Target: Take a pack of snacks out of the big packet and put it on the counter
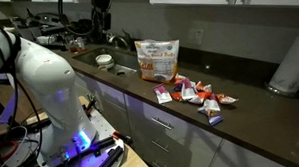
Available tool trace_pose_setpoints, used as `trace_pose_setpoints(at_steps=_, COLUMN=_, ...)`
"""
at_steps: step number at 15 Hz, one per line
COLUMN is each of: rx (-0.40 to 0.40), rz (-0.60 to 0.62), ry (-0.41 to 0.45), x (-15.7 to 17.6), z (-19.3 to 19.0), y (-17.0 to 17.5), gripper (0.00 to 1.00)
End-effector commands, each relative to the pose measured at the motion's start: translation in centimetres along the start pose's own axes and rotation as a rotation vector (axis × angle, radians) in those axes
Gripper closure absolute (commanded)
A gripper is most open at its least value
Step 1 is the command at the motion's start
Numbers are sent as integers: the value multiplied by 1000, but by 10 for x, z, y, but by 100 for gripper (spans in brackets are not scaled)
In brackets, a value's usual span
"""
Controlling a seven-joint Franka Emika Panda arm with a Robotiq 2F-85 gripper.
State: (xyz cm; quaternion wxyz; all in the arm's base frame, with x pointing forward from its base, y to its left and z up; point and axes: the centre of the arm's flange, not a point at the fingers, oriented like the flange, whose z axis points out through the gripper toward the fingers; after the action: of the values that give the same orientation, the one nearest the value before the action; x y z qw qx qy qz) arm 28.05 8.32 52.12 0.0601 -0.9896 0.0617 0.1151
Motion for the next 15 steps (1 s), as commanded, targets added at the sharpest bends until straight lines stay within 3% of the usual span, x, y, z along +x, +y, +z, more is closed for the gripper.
trace_pose_setpoints(at_steps=1, rx=0, rz=0, ry=0, x=0, z=0, y=0, gripper=0)
trace_pose_setpoints(at_steps=6, rx=0, rz=0, ry=0, x=0, z=0, y=0, gripper=0)
trace_pose_setpoints(at_steps=8, rx=-37, rz=-28, ry=40, x=18, z=-2, y=-8, gripper=0)
trace_pose_setpoints(at_steps=15, rx=-177, rz=-262, ry=284, x=97, z=-20, y=-69, gripper=0)
